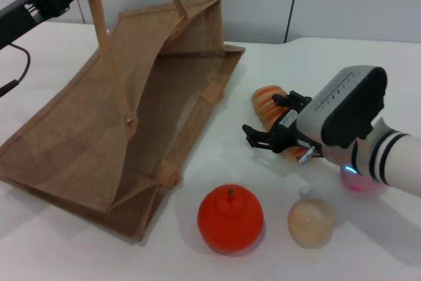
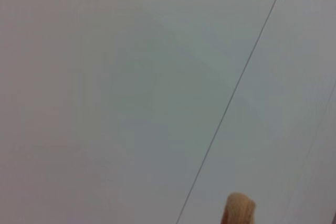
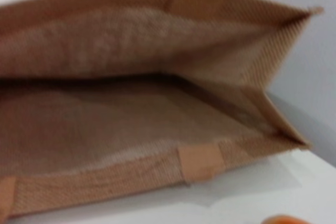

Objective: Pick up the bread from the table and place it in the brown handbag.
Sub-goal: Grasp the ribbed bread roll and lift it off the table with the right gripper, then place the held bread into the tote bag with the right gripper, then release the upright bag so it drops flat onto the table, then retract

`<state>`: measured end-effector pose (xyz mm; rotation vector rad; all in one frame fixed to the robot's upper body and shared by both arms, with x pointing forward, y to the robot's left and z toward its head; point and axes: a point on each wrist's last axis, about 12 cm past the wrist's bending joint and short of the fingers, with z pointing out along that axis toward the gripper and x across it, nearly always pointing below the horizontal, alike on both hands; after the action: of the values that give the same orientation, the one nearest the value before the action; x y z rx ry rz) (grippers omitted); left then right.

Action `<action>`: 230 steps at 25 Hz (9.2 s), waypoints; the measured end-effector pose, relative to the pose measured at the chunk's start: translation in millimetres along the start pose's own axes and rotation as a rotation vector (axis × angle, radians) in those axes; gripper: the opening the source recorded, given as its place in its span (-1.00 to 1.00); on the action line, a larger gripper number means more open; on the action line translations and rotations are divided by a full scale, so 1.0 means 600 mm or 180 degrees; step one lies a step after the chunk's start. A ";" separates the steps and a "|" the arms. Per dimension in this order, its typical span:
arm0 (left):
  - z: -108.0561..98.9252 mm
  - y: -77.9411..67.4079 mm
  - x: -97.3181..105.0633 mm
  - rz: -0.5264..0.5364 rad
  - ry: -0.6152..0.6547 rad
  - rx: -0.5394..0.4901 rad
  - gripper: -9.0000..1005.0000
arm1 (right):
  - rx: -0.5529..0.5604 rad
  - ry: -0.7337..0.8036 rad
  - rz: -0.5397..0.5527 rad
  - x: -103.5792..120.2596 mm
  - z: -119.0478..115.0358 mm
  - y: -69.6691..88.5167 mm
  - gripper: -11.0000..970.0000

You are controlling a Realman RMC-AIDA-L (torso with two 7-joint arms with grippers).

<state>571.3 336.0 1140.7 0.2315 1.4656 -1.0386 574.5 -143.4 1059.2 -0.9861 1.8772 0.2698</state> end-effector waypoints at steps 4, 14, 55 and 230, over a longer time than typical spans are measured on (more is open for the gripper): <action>0.000 0.000 0.001 -0.0014 0.0000 0.0007 -0.74 | 0.0053 0.0142 -0.0004 0.001 0.011 -0.003 0.74; 0.000 0.000 0.002 0.0026 0.0009 0.0011 -0.74 | 0.0268 0.0047 0.0074 -0.001 0.009 -0.014 0.74; 0.000 0.000 0.002 0.0013 0.0008 0.0012 -0.74 | 0.0140 0.0515 0.0083 0.011 0.024 -0.030 0.51; 0.061 0.011 0.031 0.0328 0.0006 -0.0225 -0.35 | 0.2636 -0.1744 -0.0511 0.009 -0.099 0.000 0.83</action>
<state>597.3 306.3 1127.4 0.2548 1.4738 -0.9023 534.7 -179.7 1085.1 -0.4162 1.2066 -0.2997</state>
